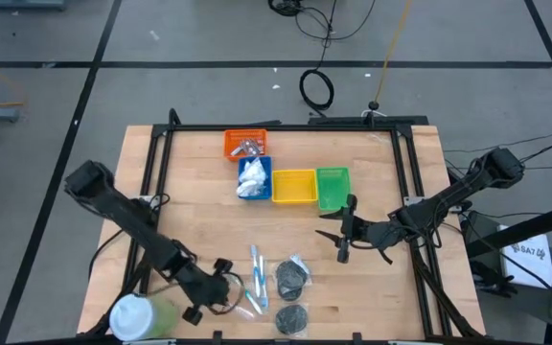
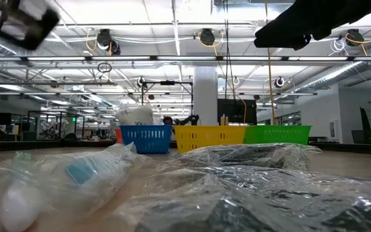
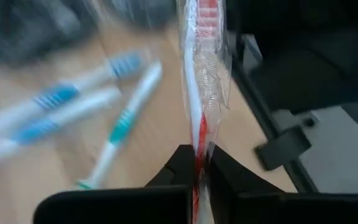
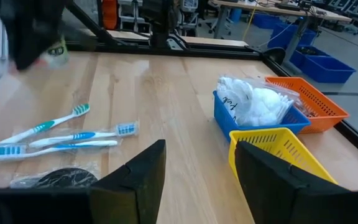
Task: Pick & Place Travel size toiletries
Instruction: Put the orange toothbrush into the yellow basket
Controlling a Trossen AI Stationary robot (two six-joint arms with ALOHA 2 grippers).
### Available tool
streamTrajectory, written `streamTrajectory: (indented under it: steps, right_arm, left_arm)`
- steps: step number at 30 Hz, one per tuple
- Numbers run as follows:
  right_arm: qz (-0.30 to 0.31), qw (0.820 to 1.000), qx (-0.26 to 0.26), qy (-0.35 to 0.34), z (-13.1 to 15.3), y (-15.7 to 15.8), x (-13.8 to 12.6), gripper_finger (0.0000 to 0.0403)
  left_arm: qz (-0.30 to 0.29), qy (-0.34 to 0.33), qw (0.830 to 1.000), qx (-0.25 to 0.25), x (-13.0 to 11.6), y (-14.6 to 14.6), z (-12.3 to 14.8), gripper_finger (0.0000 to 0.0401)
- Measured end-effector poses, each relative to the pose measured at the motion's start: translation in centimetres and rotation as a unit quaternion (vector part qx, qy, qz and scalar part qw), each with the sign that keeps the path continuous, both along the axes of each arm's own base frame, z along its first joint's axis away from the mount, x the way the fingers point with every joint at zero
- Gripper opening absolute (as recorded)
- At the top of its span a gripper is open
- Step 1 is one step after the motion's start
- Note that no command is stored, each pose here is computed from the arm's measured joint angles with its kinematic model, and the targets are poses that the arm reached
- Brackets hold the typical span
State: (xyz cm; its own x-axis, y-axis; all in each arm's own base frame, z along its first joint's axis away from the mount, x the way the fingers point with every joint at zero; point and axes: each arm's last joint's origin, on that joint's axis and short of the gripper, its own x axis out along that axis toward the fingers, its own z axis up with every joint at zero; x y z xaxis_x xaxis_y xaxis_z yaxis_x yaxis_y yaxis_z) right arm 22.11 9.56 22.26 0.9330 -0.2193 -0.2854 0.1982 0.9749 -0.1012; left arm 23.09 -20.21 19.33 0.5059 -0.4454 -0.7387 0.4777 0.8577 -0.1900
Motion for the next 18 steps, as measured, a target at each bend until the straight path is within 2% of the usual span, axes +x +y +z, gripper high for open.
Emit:
streamTrajectory:
  steps: [3,5,7,11,16,18]
  right_arm:
    - [0.001,1.0,-0.005,0.003,0.0,0.0,0.0,0.018]
    - [0.002,1.0,-0.008,0.004,0.0,0.0,0.0,0.018]
    - [0.003,1.0,-0.01,0.004,0.0,0.0,0.0,0.018]
    - [0.003,1.0,-0.011,0.0,0.2,0.0,-0.1,0.0177]
    - [-0.008,0.999,-0.016,-0.027,1.6,-0.4,-0.9,0.0176]
    - [-0.019,0.999,-0.02,-0.039,2.3,-0.6,-1.5,0.0175]
  left_arm:
    - [0.049,-0.106,0.993,0.017,-0.2,1.5,3.5,0.0008]
    - [0.127,-0.171,0.976,0.035,-0.1,3.0,5.6,0.0012]
    - [0.176,-0.204,0.961,0.064,0.4,5.1,6.8,0.0013]
    - [0.201,-0.22,0.949,0.105,2.7,9.5,7.3,0.0006]
    - [0.195,-0.195,0.954,0.115,5.9,15.4,5.6,0.0006]
    - [0.212,-0.195,0.95,0.121,6.9,18.0,5.0,0.0005]
